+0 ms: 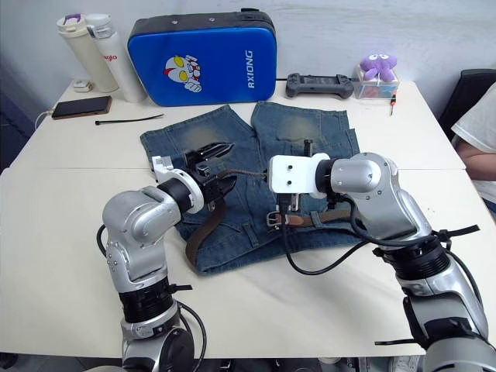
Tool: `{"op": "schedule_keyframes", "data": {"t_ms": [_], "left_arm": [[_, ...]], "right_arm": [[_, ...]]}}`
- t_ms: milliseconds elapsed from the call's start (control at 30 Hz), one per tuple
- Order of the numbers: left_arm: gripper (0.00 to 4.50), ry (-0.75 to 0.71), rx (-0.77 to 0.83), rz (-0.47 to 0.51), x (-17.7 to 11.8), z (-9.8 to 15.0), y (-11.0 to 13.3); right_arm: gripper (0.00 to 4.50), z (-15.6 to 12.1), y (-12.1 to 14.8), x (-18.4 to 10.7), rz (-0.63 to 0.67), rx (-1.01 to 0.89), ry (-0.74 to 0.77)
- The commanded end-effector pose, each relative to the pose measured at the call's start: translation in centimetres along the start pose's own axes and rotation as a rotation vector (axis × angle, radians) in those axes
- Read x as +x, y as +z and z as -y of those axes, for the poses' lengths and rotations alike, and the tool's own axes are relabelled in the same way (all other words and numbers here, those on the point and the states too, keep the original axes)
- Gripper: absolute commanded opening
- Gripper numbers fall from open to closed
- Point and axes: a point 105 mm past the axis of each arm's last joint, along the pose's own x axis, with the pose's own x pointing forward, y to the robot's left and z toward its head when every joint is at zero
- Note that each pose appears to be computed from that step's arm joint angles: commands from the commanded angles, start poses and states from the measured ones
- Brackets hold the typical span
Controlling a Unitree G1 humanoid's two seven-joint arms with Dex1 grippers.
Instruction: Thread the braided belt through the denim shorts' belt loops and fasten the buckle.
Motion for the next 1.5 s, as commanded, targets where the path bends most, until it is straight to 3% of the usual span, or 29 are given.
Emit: {"op": "schedule_keyframes", "data": {"t_ms": [33,200,367,467,600,800,933,1033,1133,1333,1500], "left_arm": [[2.17,-0.008,-0.016,-0.035,0.3,0.4,-0.8],[0.13,-0.003,-0.022,-0.034,0.5,0.2,-0.7],[0.04,0.003,-0.025,-0.017,0.4,-0.1,-0.1],[0.04,0.010,-0.020,-0.005,0.1,-0.3,0.2],[0.00,0.017,0.004,0.009,-0.2,-0.4,0.6],[0.00,0.057,0.098,0.101,-2.2,-1.1,2.7],[0.00,0.043,0.125,0.147,-3.3,-0.8,3.4],[0.00,0.047,0.127,0.184,-4.3,-1.0,3.7],[0.00,0.096,0.127,0.253,-5.8,-2.4,4.8],[0.00,0.091,0.145,0.289,-7.0,-2.9,4.8],[0.00,0.106,0.162,0.311,-7.6,-3.1,4.8]], "right_arm": [[0.00,0.7,1.4,-0.5,0.042,-0.041,-0.030],[0.00,0.6,1.4,-0.5,0.040,-0.041,-0.031],[0.00,0.9,1.6,-0.7,0.053,-0.037,-0.043],[0.00,1.1,2.9,-1.4,0.157,0.064,-0.035],[1.53,1.0,2.9,-2.4,0.156,0.104,0.008],[4.43,-0.3,0.7,-4.7,0.091,0.247,0.123],[4.48,-0.6,-0.2,-4.3,0.061,0.287,0.135],[4.48,-0.6,-0.2,-2.6,0.117,0.375,0.136],[4.48,-0.3,-1.0,0.6,0.118,0.460,0.119],[4.48,0.3,-4.0,6.6,0.006,0.551,0.090],[4.48,-0.5,-5.1,9.3,-0.069,0.570,0.176]]}}
